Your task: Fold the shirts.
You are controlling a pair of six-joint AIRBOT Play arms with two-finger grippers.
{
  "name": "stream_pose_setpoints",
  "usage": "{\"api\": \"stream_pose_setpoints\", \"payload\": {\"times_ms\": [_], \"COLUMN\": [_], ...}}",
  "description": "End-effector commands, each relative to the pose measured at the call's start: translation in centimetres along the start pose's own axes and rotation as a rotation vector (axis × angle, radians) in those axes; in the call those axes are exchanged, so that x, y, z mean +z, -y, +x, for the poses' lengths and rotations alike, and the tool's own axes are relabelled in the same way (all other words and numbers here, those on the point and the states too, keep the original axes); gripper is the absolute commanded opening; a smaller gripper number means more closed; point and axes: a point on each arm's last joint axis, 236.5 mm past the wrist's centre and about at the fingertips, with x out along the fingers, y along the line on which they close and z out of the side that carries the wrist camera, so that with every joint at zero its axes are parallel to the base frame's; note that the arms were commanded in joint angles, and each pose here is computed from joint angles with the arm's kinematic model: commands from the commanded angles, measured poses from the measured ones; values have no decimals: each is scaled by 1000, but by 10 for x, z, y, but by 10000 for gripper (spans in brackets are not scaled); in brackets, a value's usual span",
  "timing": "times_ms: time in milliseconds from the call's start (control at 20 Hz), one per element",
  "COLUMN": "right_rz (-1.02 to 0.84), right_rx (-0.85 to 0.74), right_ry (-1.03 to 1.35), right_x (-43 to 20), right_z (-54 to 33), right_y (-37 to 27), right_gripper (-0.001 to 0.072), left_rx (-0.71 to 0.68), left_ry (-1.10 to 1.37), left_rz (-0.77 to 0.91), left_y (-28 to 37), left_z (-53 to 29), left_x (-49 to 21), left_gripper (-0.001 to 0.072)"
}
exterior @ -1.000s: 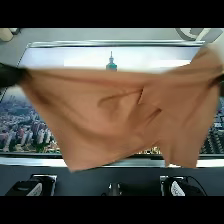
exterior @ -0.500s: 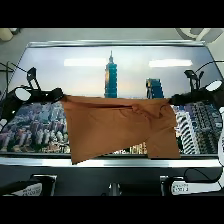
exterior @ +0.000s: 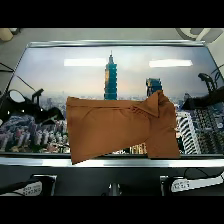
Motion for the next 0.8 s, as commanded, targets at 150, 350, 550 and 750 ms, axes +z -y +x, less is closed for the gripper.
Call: {"api": "stream_pose_setpoints", "payload": {"times_ms": [150,350,550,750], "right_rz": [100,101,103,83], "right_rx": [168,154,134,130], "right_ry": [-221,-219,-200,-164], "right_x": [-69,-70,-73,-76], "right_z": [22,26,41,69], "right_y": [-29,-26,-20,-18], "right_gripper": [669,668,706,706], "left_rx": [-88,-137,-125,-110], "left_ry": [-227,-231,-229,-171], "left_rz": [-88,-116,-66,-116], "left_y": [-4,9,23,23], "left_z": [57,85,98,105], "left_x": [-139,-155,-160,-146], "left_gripper": [600,600,600,223]}}
